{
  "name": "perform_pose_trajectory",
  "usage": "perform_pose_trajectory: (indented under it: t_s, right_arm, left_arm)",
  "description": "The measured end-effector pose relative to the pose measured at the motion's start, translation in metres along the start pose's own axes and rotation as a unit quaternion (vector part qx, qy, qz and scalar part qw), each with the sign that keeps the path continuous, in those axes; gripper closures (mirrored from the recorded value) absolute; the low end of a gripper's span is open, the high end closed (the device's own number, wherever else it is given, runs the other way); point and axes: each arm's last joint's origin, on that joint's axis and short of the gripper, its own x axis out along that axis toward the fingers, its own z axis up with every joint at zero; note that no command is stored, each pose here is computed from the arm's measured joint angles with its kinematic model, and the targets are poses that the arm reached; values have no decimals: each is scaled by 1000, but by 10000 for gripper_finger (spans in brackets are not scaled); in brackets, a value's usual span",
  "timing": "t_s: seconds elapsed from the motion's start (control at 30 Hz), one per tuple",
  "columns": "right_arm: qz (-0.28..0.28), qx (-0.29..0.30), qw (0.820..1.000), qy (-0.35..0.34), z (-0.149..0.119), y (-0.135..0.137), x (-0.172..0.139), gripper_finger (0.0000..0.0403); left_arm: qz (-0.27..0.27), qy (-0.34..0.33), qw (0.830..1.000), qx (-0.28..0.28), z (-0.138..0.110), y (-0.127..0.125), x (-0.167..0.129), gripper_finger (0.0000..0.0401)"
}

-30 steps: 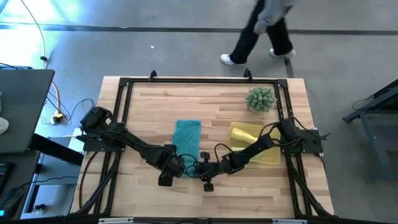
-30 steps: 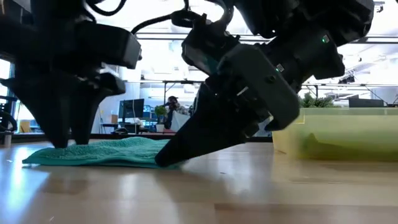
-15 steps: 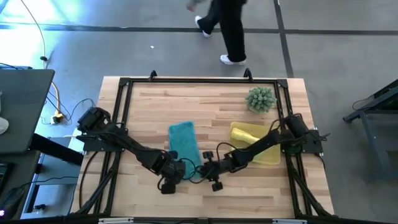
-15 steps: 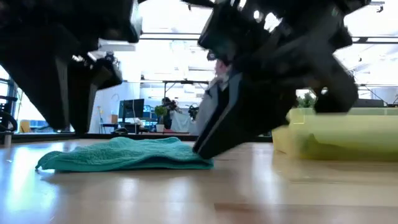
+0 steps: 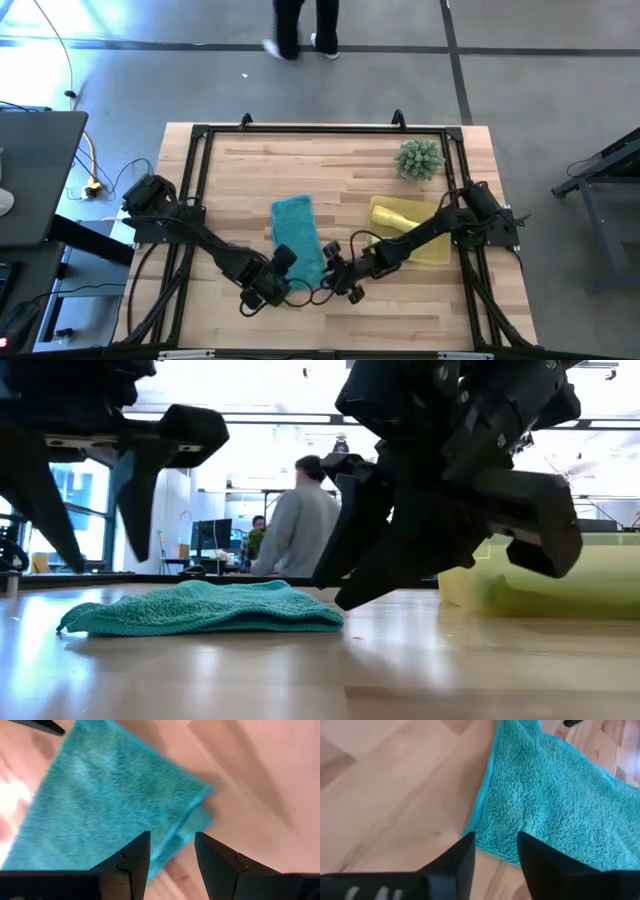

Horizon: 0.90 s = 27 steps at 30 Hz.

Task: Roll microfiber towels into tight, uniform cylinder then place into a basket
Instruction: Roll the blue microfiber towel

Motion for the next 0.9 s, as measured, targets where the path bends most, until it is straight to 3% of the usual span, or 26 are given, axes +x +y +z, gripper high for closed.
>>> perform_pose_trajectory:
  t_s: [0.2,0.47,0.63,0.9]
  right_arm:
    - [1,-71,997,0,0,1,0,219]
    - [6,-167,986,3,0,3,0,210]
    - [6,-196,981,8,-3,5,6,210]
    - [-2,-189,982,18,-10,8,19,213]
  left_arm:
    - [7,18,998,67,0,-9,7,256]
    - [42,49,989,136,1,-23,28,256]
    - [48,47,990,125,2,-28,29,256]
    - [42,31,997,60,5,-28,31,270]
